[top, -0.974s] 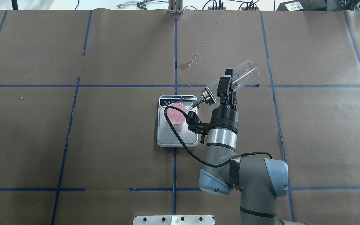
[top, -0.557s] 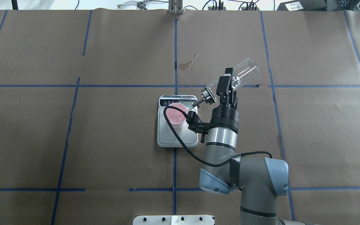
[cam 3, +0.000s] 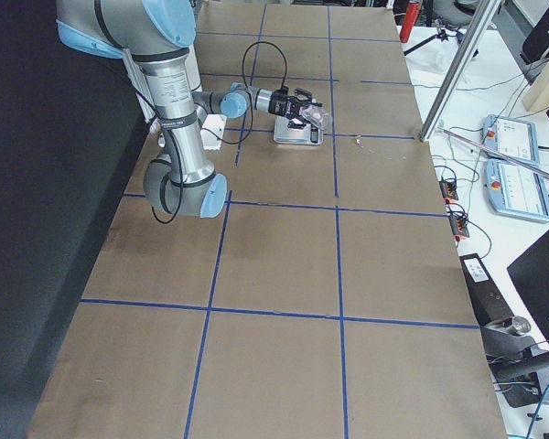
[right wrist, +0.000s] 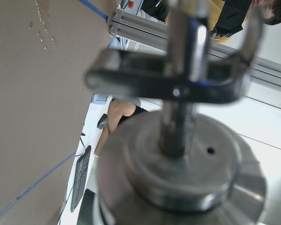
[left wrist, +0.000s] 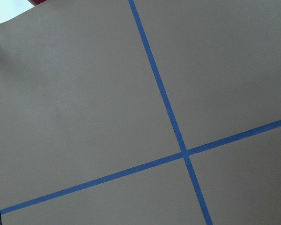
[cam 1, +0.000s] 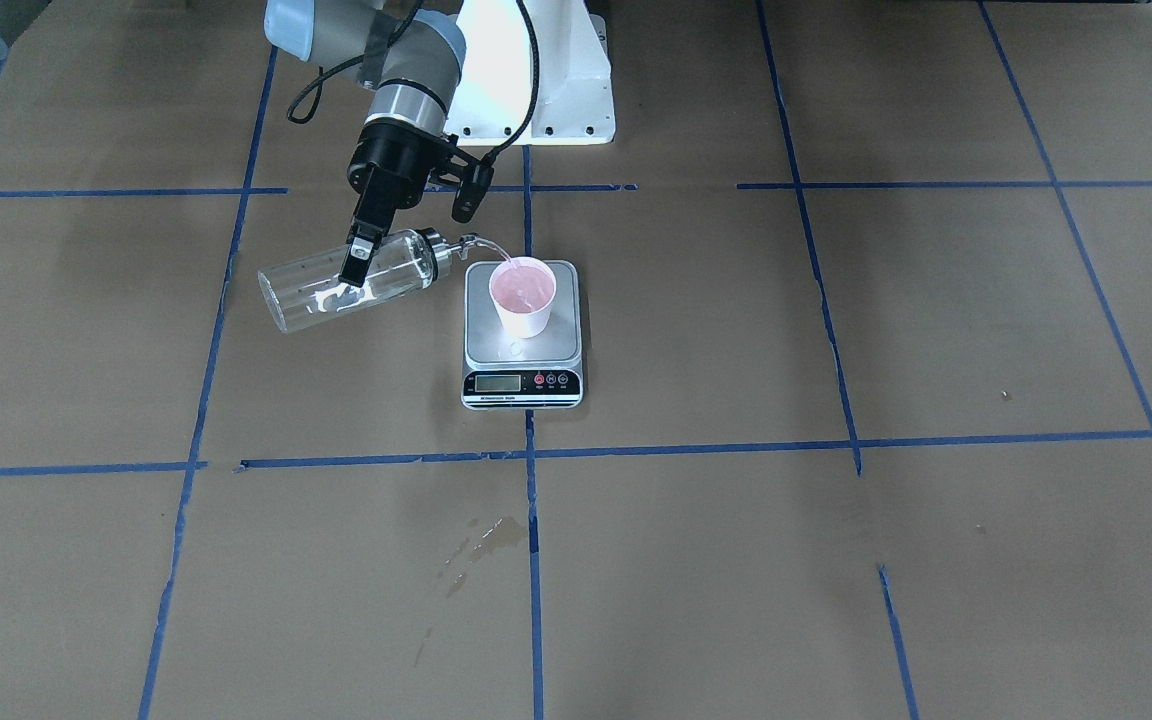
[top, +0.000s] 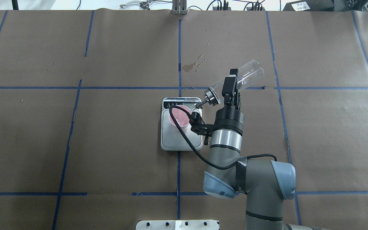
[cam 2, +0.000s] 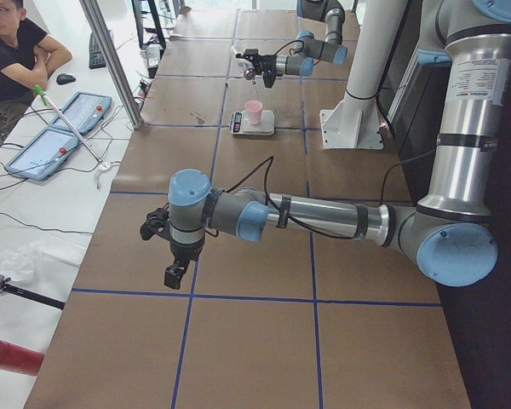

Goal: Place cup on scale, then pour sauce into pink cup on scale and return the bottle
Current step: 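Tilt the bottle mouth down over the pink cup with the right gripper, then tilt the bottle back upright and move it away from the cup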

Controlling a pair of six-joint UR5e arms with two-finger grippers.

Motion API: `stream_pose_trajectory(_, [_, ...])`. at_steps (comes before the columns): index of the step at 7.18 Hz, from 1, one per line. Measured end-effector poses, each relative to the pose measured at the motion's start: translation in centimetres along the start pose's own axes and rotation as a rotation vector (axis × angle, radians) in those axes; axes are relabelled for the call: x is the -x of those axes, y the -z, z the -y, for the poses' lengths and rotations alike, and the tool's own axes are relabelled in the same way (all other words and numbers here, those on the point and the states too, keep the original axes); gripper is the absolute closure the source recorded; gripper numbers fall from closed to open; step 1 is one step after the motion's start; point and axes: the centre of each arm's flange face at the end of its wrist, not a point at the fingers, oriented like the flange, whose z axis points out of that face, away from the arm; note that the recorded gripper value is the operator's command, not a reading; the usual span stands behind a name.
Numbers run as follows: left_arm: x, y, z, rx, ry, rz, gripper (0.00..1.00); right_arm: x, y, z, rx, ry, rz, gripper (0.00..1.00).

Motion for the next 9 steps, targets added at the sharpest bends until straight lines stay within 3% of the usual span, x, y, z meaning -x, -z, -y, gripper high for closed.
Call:
stream_pose_trajectory(6, [-0.2,0.3,0.3,-0.007,-0.002,0.001,0.00,-0.5,0.5,-0.4,-0.042,-0.365,0.154,1.00])
stream_pose_trajectory(9, [-0.3,0.5,0.4,-0.009,-0.001,0.001,0.00,-4.1,1.6,-1.9,-0.056,-0.622,0.289,1.00])
